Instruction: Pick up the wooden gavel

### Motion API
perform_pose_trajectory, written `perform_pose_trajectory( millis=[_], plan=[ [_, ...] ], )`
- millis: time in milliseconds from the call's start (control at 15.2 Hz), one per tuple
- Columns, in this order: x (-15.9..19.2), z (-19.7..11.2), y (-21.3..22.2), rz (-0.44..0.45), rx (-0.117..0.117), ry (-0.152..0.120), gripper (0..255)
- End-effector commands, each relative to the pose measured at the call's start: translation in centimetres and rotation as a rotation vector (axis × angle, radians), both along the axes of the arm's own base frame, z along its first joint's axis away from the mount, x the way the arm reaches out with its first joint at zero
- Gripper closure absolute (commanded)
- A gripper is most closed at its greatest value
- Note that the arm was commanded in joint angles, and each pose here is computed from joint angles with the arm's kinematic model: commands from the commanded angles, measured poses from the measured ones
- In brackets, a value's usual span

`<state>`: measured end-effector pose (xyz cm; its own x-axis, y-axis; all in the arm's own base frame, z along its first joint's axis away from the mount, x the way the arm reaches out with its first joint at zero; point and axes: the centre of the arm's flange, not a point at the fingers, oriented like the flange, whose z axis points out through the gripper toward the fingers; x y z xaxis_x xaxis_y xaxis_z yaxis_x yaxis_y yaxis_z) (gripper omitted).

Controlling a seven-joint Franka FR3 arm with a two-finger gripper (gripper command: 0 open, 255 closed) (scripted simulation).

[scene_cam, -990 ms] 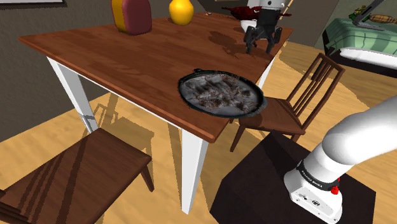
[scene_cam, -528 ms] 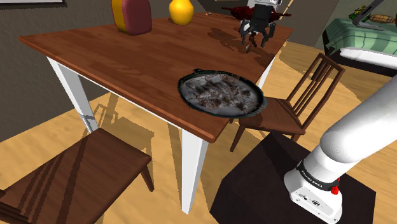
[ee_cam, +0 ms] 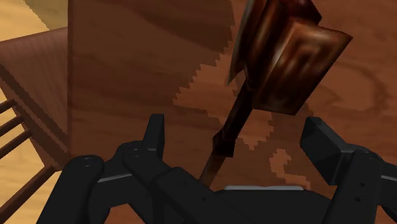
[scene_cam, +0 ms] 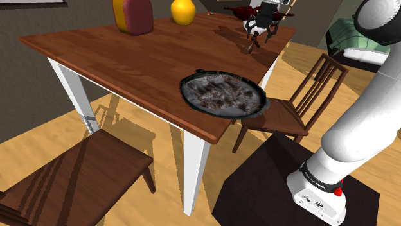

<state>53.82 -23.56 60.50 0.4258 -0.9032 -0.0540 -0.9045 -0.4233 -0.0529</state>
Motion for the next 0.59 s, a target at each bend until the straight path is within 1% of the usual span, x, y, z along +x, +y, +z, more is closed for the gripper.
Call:
perform_pose_trajectory(
  millis=[0,462,528],
  plan=[
    [0.4,0.1,-1.4,-0.047,0.003,-0.005,0],
    [0.4,-3.9,-1.4,-0.047,0.003,-0.005,0],
    [0.4,-3.9,-1.4,-0.047,0.003,-0.005,0]
  ],
)
